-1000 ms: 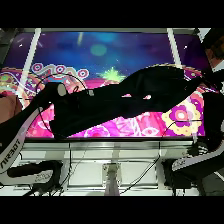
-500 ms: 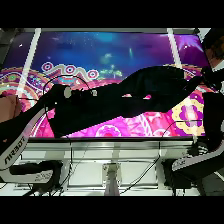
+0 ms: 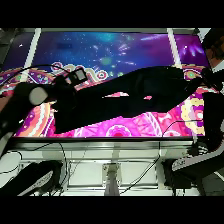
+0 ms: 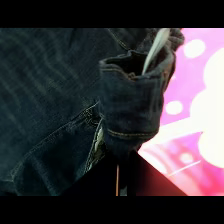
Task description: Fold the clothes and pants, and hang the long-sleeved shirts on hangers.
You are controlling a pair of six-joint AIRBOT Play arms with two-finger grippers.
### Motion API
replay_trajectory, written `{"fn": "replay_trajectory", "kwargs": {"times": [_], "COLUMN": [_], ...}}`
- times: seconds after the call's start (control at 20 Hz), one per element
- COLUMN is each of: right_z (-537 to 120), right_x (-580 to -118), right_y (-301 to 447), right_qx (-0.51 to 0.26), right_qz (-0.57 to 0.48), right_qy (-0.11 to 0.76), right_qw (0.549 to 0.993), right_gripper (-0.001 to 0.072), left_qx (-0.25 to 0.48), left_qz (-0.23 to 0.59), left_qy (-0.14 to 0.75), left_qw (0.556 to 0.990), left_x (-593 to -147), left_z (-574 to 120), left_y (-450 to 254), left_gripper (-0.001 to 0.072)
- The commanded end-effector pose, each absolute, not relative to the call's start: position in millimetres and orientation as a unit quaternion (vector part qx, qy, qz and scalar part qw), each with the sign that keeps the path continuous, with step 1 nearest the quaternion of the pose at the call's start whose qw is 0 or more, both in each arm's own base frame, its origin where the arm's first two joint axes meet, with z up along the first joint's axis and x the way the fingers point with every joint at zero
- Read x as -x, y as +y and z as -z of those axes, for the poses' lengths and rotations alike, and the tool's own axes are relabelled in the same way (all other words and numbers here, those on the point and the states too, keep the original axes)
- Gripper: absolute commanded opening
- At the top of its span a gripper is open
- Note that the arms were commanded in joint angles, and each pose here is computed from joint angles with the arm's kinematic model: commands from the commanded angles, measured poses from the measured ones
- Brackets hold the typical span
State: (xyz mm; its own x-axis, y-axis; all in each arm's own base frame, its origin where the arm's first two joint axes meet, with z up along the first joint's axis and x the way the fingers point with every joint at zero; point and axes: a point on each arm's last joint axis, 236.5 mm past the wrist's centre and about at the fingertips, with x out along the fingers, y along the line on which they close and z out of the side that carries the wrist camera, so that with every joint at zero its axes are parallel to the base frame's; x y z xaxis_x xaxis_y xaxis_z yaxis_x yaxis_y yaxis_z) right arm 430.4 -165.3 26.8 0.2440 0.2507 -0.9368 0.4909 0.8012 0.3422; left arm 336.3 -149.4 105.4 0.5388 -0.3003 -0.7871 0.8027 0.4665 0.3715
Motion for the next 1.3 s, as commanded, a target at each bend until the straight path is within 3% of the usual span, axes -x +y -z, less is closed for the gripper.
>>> {"fn": "replay_trajectory", "kwargs": {"times": [0.0,0.15,0.35,0.45,0.55,0.6,0.7,0.75,0.8,1.0,1.05,1.1,1.25], "right_z": [-27.1,-27.3,-26.3,-26.3,-26.2,-26.2,-26.2,-26.2,-26.1,-27.5,-29.2,-31.4,-36.5], "right_x": [-429.1,-430.4,-429.0,-428.8,-427.8,-426.8,-424.1,-423.8,-423.9,-438.2,-444.4,-450.2,-462.1], "right_y": [-159.4,-154.2,-156.0,-156.0,-155.3,-154.4,-152.6,-152.7,-153.0,-164.0,-168.1,-171.9,-170.9], "right_qx": [-0.303,-0.300,-0.297,-0.297,-0.297,-0.298,-0.298,-0.298,-0.298,-0.294,-0.295,-0.296,-0.303], "right_qz": [0.077,0.072,0.076,0.076,0.075,0.073,0.071,0.071,0.072,0.085,0.090,0.095,0.091], "right_qy": [0.616,0.618,0.620,0.620,0.622,0.624,0.629,0.629,0.629,0.602,0.589,0.578,0.557], "right_qw": [0.724,0.723,0.722,0.722,0.720,0.719,0.715,0.714,0.715,0.738,0.747,0.755,0.768], "right_gripper": [0.0028,0.0028,0.0027,0.0027,0.0028,0.0029,0.0039,0.0048,0.0048,0.0056,0.0175,0.0380,0.0414], "left_qx": [-0.349,-0.366,-0.376,-0.321,-0.171,-0.062,0.147,0.230,0.253,0.161,0.119,0.061,-0.128], "left_qz": [0.348,0.323,0.274,0.229,0.128,0.057,-0.053,-0.077,-0.074,-0.009,0.019,0.049,0.170], "left_qy": [0.388,0.360,0.276,0.221,0.165,0.141,0.144,0.169,0.199,0.224,0.242,0.270,0.368], "left_qw": [0.779,0.795,0.841,0.892,0.963,0.986,0.977,0.955,0.944,0.961,0.963,0.960,0.905], "left_x": [-280.9,-304.9,-397.9,-465.4,-532.4,-558.1,-574.2,-571.7,-567.6,-557.1,-548.7,-536.7,-483.9], "left_z": [-116.8,-122.3,-113.5,-100.7,-90.6,-79.3,-38.1,-15.9,-2.0,-22.4,-27.1,-24.3,6.1], "left_y": [-129.5,-126.5,-141.3,-140.3,-105.5,-73.7,-22.6,-16.2,-18.1,-39.2,-49.9,-60.6,-105.3], "left_gripper": [0.0009,0.0009,0.0008,0.0009,0.0013,0.0084,0.0718,0.0704,0.0695,0.0689,0.0689,0.0687,0.0687]}}
